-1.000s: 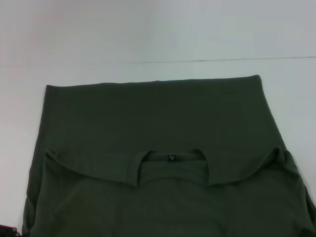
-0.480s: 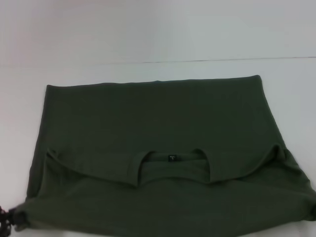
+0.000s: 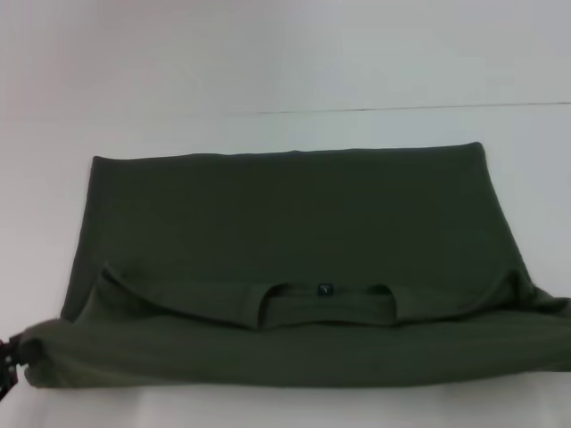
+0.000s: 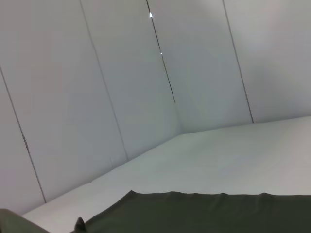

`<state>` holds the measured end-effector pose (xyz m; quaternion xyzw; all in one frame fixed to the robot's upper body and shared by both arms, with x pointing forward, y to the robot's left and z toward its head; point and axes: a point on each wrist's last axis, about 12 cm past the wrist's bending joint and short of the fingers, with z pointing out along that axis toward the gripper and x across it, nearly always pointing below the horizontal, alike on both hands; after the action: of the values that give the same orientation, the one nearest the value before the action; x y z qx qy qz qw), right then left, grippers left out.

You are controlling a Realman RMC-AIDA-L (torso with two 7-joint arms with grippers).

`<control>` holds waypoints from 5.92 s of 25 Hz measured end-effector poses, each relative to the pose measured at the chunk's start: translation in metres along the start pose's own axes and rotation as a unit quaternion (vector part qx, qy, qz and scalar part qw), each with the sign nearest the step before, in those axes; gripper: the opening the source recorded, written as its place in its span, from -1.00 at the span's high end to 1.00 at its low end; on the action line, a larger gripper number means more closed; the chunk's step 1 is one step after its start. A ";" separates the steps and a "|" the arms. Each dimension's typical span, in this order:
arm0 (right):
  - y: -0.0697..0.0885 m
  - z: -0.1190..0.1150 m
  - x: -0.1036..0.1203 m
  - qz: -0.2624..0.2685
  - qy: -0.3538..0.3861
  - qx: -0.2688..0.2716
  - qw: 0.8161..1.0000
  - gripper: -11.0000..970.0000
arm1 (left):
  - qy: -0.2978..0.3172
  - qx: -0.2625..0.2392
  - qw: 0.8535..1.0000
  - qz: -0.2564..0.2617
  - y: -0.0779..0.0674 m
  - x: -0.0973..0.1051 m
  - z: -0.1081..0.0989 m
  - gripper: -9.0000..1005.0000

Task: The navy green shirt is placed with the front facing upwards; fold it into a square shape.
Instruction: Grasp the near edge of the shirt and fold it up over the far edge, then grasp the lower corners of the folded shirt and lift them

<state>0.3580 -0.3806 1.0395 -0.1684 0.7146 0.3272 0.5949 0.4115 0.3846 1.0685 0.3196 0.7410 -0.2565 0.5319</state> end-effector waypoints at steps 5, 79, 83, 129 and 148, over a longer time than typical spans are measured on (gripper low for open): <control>-0.004 0.005 -0.007 0.008 -0.003 -0.007 1.000 0.88 | -0.024 -0.017 1.000 0.001 0.000 -0.001 -0.002 0.90; -0.098 0.276 -0.075 0.021 0.136 0.204 0.969 0.87 | 0.089 -0.309 0.947 -0.004 0.108 -0.074 0.222 0.88; -0.098 0.276 -0.075 0.020 0.137 0.206 0.969 0.85 | 0.091 -0.310 0.946 -0.002 0.109 -0.076 0.225 0.87; -0.096 0.249 -0.077 0.026 0.098 0.155 0.983 -0.87 | -0.027 -0.279 0.954 -0.109 0.114 -0.083 0.203 -0.75; -0.069 0.215 -0.062 0.001 0.077 0.028 0.997 -0.88 | 0.028 -0.179 0.954 -0.237 0.098 -0.042 0.093 -0.75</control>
<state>0.5752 -0.2965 1.0638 -0.1756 0.7671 0.2937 0.5426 0.5521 0.3739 1.0760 0.0415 0.8438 -0.2297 0.4832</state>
